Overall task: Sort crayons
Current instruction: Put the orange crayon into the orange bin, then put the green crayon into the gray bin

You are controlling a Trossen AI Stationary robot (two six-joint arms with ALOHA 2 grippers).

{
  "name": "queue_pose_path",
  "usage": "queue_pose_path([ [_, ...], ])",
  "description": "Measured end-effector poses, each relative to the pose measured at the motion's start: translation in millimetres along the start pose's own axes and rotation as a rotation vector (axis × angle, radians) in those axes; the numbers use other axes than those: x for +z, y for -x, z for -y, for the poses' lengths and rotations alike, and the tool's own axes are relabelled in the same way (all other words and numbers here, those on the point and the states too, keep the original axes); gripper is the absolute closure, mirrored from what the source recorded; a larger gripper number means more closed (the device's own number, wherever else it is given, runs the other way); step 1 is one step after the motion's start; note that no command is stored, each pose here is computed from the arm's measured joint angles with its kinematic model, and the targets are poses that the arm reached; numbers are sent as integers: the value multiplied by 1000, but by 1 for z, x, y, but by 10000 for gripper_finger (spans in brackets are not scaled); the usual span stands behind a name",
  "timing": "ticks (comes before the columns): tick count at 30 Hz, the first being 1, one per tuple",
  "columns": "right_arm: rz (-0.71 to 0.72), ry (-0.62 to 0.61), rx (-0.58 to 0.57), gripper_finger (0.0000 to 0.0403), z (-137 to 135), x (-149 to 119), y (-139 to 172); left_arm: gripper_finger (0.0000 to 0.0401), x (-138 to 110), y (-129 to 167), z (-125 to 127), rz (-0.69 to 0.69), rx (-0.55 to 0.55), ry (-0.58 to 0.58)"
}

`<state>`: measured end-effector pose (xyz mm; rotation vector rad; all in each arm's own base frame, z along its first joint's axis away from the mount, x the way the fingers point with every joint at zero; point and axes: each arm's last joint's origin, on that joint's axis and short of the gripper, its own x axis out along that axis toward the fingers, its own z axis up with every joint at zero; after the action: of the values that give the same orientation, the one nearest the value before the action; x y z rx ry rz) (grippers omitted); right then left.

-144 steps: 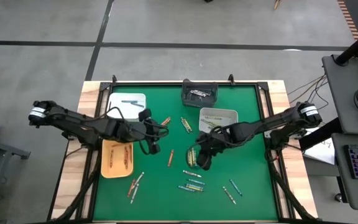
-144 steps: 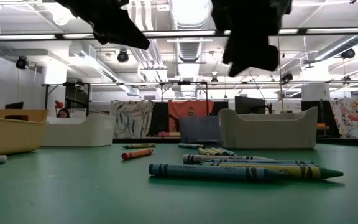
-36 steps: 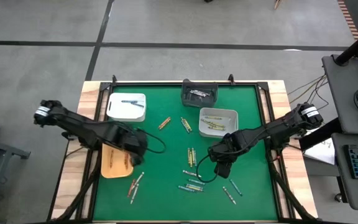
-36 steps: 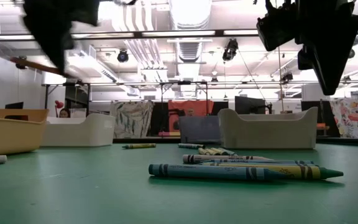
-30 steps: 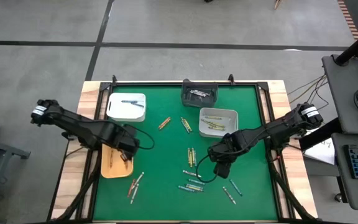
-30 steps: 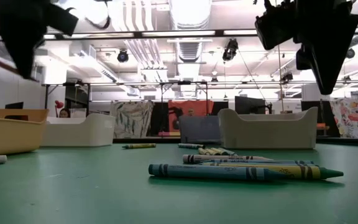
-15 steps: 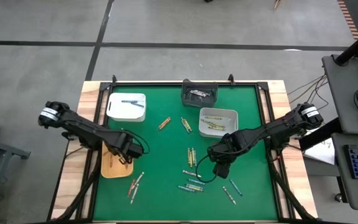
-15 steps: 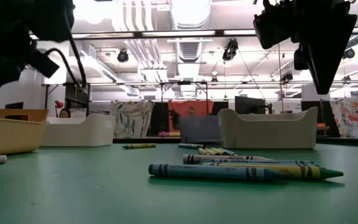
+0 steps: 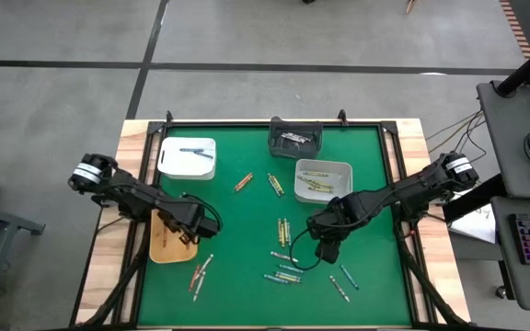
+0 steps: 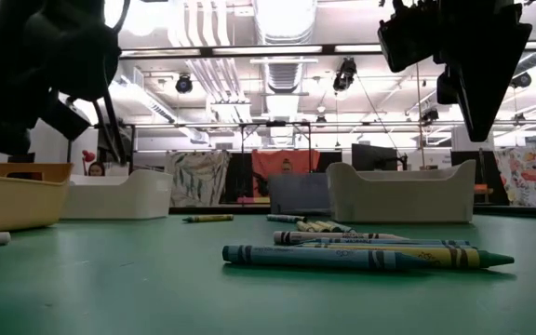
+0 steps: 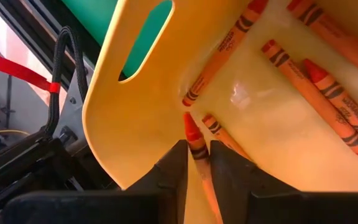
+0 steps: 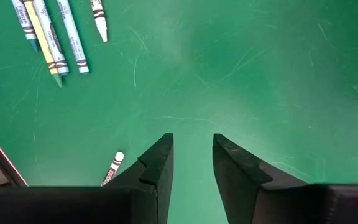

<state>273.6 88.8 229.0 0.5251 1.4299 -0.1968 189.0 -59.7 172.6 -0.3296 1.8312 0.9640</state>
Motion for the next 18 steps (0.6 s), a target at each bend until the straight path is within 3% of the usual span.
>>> queue_pose_path([
  [7, -1, 0, 1, 306, 0, 0, 0, 330, 1, 2, 1, 1, -2, -54],
  [18, -37, -26, 36, 301, -1, -1, 0, 326, 2, 35, 2, 57, -134, -130],
])
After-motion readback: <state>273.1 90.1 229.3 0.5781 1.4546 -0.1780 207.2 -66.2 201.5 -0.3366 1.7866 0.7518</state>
